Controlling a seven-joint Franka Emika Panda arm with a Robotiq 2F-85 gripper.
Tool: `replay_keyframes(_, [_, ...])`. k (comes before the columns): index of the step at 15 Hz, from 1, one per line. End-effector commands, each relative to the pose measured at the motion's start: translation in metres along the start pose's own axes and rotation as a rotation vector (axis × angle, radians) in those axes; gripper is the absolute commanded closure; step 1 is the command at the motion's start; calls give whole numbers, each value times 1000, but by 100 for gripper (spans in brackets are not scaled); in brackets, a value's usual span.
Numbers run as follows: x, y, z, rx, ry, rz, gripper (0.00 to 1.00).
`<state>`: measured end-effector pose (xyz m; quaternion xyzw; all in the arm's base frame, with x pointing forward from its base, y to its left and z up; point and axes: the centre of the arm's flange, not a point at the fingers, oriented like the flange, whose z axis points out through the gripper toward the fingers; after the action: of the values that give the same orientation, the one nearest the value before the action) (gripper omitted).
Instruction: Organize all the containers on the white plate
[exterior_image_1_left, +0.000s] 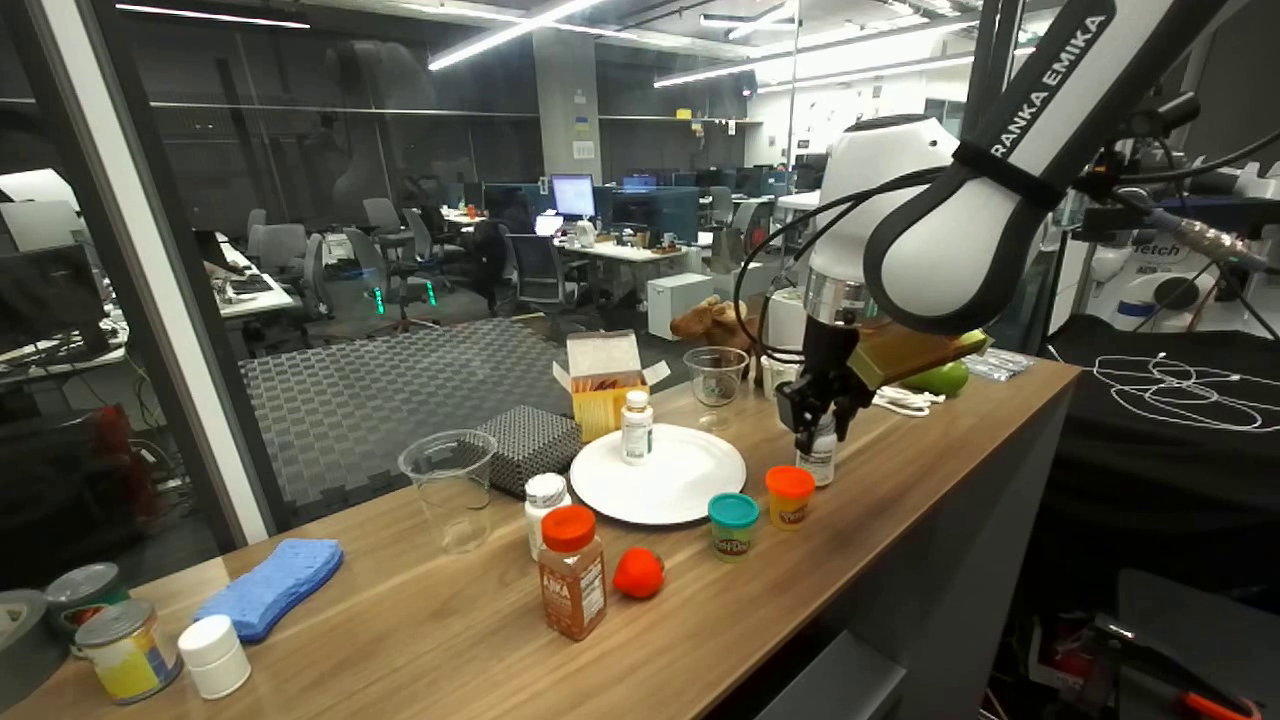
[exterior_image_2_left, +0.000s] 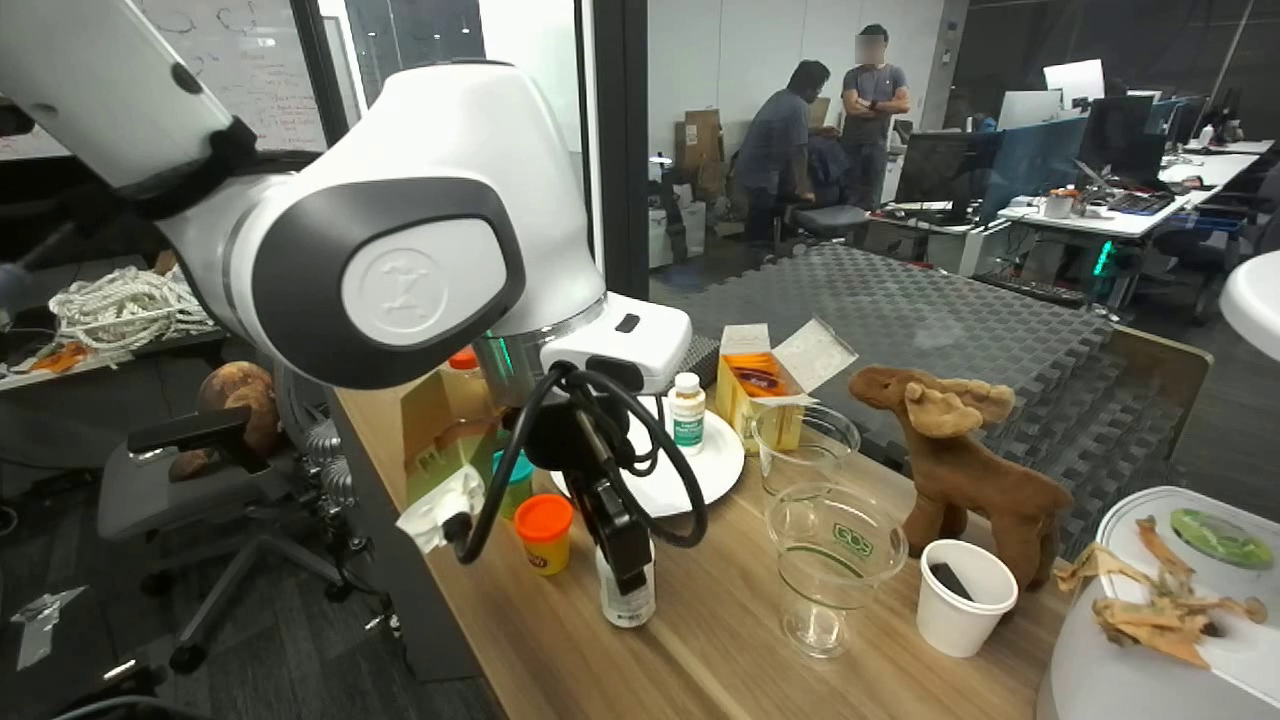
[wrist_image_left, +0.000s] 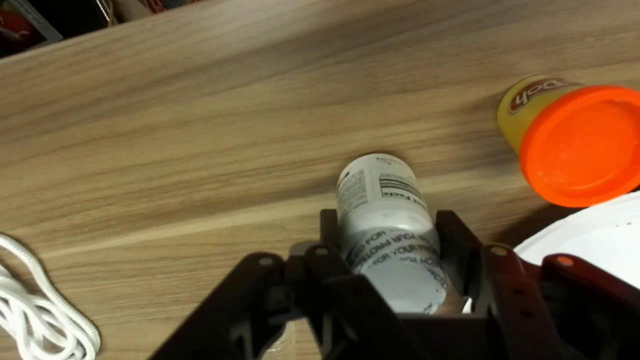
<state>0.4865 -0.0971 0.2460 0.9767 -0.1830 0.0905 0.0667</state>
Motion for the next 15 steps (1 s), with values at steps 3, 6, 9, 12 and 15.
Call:
replay_keyframes(3, [10, -26, -36, 39, 27, -30, 71])
replay_keyframes(6, [28, -57, -42, 81, 25, -77, 72])
replay_keyframes(9, [52, -80, -46, 92, 68, -119, 73])
replay_keyframes(12, [86, -90, -39, 103, 124, -142, 74])
replay_keyframes(15, [112, -90, -24, 121, 100, -145, 73])
